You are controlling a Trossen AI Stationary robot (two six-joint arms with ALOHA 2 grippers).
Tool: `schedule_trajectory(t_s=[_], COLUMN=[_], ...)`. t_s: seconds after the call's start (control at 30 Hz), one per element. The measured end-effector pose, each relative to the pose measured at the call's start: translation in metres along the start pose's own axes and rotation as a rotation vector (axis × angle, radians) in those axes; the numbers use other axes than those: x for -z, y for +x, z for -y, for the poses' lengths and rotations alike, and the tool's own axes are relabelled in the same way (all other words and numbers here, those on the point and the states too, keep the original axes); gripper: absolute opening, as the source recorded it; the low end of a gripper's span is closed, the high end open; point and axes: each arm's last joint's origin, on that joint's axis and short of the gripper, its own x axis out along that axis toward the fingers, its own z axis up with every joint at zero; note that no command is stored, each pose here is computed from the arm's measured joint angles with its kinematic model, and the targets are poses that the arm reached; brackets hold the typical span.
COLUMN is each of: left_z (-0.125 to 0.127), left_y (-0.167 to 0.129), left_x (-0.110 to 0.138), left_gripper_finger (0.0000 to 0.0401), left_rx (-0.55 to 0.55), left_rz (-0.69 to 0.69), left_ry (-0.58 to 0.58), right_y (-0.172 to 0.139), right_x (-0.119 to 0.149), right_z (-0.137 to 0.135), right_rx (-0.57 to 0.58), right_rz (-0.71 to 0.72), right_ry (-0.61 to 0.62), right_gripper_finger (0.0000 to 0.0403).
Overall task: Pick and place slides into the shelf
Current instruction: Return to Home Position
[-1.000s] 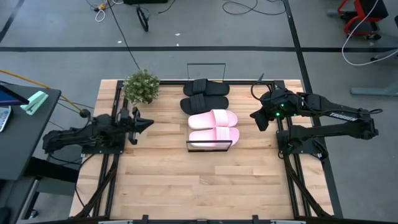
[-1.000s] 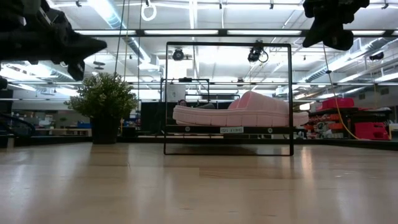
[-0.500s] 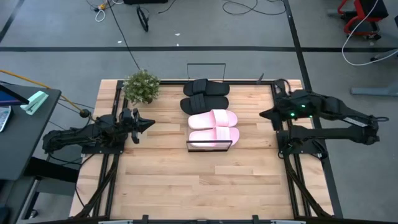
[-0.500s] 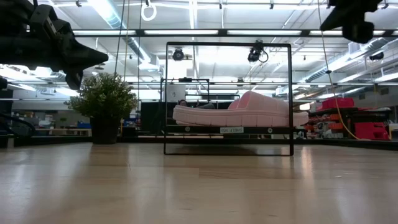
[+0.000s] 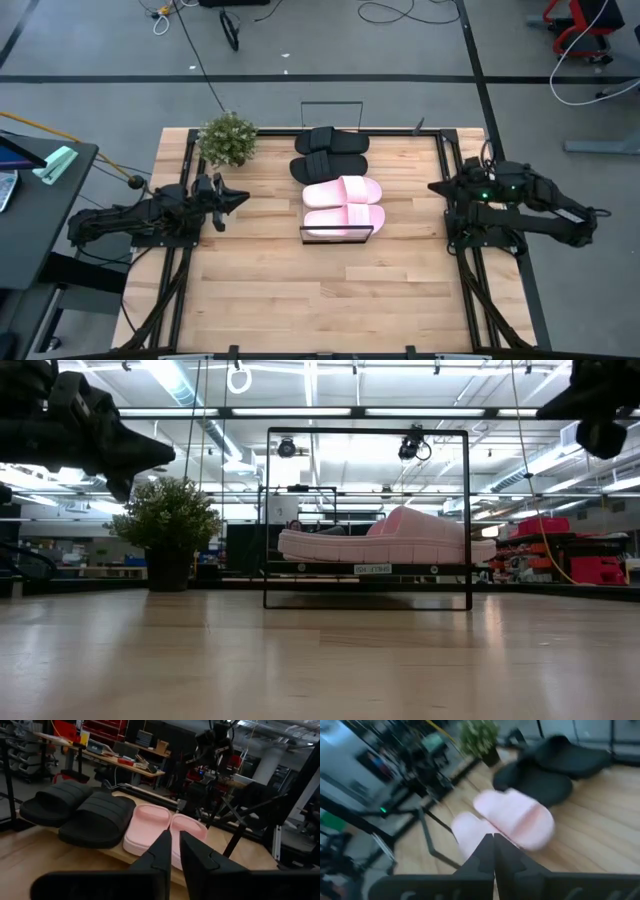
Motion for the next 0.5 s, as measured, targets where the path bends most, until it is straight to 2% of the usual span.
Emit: schedule_trajectory(t_s=[0.23, 0.5], left_z=[0.000, 0.001], left_y=[0.000, 0.000], left_x=[-0.001, -0.001], left_gripper_finger=[0.0058, 0.0049], left_rx=[0.006, 0.009], left_rz=[0.014, 0.014], left_ry=[-0.001, -0.002], right_y=[0.020, 0.036], right_x=[0.019, 0.037], right_z=[0.014, 0.026], right_rx=[-0.127, -0.172], right_rz=[0.150, 0.101], right_ry=[-0.075, -0.149], right_gripper_finger=[0.0000, 0.0000])
